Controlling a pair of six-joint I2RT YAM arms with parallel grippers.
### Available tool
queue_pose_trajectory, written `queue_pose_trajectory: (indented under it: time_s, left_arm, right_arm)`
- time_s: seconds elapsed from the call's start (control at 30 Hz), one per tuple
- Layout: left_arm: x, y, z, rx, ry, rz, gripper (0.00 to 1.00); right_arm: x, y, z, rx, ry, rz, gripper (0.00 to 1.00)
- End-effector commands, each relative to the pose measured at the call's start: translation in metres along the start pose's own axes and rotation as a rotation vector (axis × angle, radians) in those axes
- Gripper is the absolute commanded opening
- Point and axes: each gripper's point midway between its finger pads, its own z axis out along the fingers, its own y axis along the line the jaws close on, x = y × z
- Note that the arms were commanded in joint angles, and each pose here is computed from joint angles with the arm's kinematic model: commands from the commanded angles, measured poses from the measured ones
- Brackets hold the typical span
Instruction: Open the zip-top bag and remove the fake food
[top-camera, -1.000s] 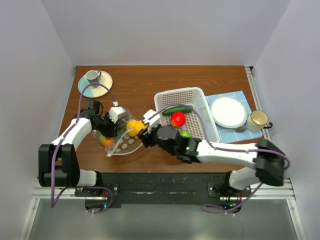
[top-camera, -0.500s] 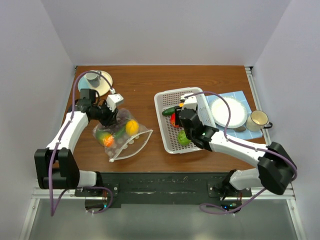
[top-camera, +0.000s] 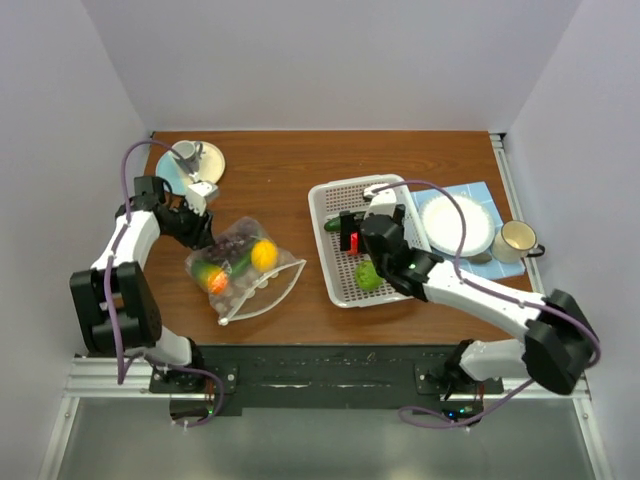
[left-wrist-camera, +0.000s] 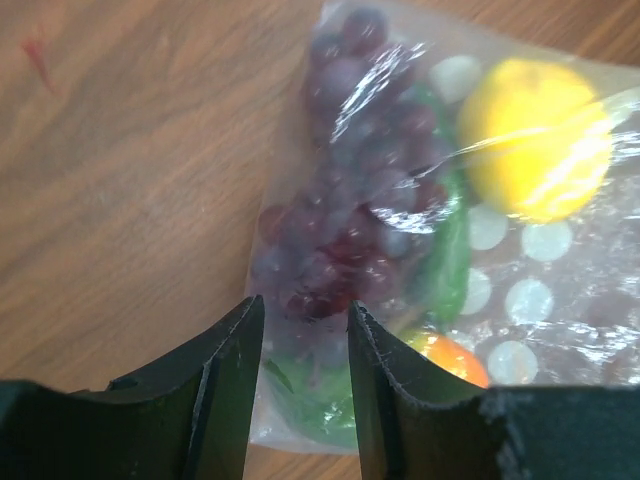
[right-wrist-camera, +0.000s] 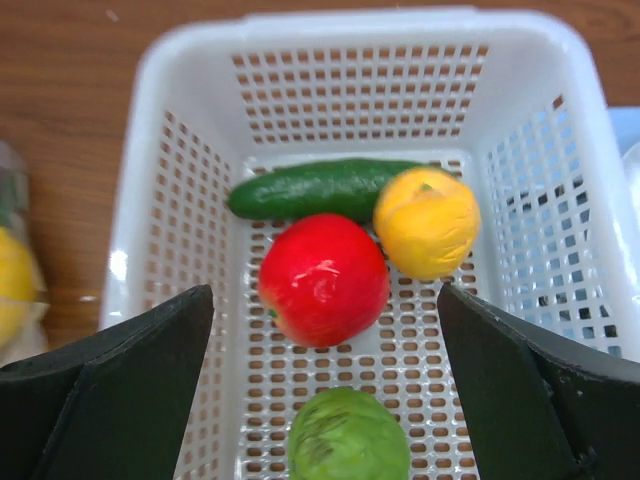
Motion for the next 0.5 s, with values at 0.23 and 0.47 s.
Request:
queue_pose_trajectory:
  time_s: [0.23,0.47]
  left_arm:
    - [-0.008,0.026,0.021,-0.009,-0.047,-0.013,0.39]
    - [0.001,0.028,0.032,-0.004,-0.037,-0.027,0.34]
  right_arm:
    - [-0.021,0.101,-0.086,-0.429,-0.124,-0.113,0.98]
    - [0.030,0.188,-0.112,-0.648,-0.066,-0.266,0.91]
